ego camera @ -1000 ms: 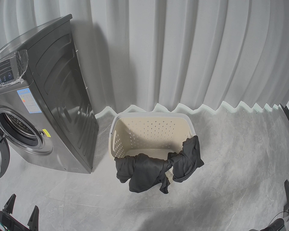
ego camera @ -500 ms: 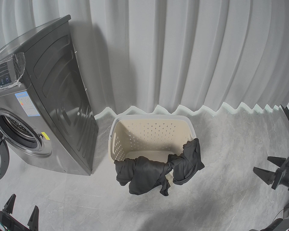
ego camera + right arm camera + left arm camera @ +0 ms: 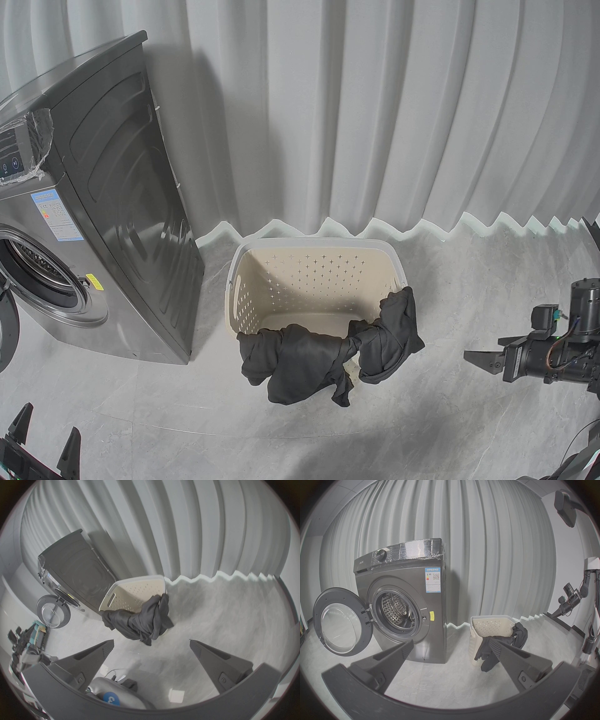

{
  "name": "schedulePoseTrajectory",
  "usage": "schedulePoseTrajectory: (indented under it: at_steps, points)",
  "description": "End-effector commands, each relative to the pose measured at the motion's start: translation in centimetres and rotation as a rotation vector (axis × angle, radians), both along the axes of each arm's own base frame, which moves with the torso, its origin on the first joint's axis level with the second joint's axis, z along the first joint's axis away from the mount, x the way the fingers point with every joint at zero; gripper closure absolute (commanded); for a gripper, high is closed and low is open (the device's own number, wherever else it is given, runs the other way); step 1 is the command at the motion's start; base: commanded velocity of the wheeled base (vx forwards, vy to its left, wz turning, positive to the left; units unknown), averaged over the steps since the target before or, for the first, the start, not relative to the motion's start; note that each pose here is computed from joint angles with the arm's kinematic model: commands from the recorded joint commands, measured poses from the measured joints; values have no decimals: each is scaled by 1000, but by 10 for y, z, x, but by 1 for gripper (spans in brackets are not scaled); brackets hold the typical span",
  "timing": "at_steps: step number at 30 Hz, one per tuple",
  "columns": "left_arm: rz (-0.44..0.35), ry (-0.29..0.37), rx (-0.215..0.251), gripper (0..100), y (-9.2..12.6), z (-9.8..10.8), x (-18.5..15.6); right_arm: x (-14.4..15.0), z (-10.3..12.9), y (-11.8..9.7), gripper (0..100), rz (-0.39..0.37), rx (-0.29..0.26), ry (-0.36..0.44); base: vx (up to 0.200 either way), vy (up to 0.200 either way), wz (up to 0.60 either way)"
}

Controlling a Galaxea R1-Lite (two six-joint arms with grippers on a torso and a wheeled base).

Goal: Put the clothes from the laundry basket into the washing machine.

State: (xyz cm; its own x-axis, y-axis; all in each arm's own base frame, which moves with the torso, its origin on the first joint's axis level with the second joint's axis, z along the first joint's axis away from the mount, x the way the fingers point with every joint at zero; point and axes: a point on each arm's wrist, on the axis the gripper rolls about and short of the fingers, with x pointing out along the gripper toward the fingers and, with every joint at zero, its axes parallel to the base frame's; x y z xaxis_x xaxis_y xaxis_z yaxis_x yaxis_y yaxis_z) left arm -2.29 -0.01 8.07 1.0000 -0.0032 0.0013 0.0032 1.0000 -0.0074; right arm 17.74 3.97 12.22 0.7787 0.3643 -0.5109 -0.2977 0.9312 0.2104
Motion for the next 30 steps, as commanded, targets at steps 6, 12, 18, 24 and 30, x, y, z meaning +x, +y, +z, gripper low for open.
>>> schedulePoseTrajectory:
  at_steps: [6,12,18,24,30]
  points:
    - [0,1,0,0,0,-5,0,24,-42,28,0,-9,-40,195,0,0,0]
    - [0,1,0,0,0,-5,0,41,-60,42,0,-7,-54,168,0,0,0]
    - [0,1,0,0,0,-5,0,58,-81,54,0,-8,-65,134,0,0,0]
    - [0,1,0,0,0,-5,0,72,-96,69,0,0,-77,116,0,0,0]
    - [0,1,0,0,0,-5,0,87,-109,83,0,19,-79,124,0,0,0]
